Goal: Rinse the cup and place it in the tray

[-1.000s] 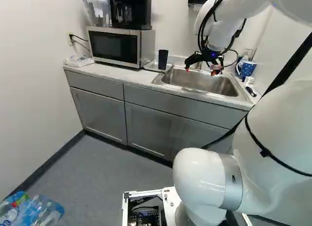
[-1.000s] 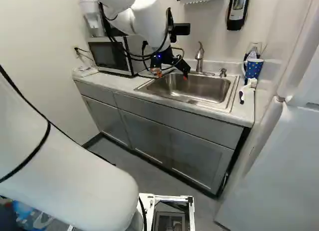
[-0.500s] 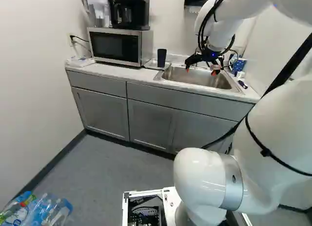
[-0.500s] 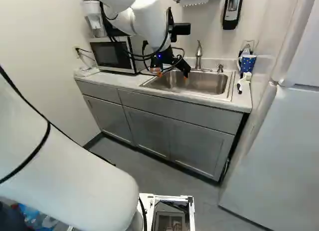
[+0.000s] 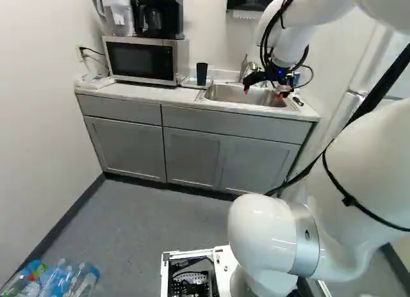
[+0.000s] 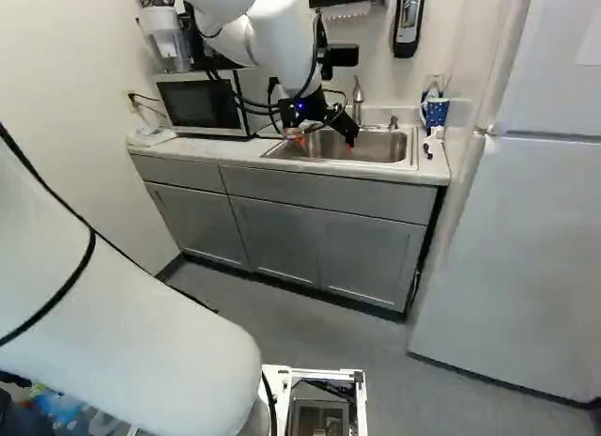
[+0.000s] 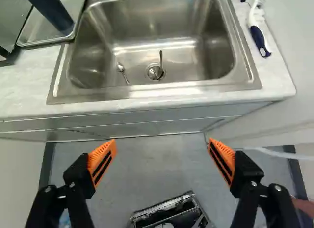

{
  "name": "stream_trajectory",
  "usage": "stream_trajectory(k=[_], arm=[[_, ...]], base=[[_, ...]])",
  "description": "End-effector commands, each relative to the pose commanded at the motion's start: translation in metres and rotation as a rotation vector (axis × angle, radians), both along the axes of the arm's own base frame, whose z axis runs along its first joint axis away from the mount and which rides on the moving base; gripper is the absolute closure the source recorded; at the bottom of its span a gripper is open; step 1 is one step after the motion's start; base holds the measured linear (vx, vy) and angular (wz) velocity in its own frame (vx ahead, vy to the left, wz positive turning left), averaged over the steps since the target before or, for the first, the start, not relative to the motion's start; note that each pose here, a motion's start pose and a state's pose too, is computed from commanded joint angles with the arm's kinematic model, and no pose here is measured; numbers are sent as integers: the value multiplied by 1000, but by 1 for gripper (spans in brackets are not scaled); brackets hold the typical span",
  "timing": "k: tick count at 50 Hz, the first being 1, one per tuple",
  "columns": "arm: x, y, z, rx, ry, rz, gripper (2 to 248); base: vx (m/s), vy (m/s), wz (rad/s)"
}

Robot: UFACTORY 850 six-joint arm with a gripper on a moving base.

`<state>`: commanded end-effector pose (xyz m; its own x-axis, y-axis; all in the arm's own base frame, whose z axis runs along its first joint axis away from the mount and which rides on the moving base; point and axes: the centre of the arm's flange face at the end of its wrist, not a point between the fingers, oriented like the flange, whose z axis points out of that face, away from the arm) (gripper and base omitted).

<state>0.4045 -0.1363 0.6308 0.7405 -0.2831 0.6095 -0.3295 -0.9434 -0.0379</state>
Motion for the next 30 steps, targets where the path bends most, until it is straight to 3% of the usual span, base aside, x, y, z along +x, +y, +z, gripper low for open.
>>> stream_trajectory(k=[14, 30], arm=[[0, 0, 0, 0, 0, 0, 3], [0, 0, 0, 0, 0, 0, 3]], base=[[-190, 46, -285], [-172, -42, -250]])
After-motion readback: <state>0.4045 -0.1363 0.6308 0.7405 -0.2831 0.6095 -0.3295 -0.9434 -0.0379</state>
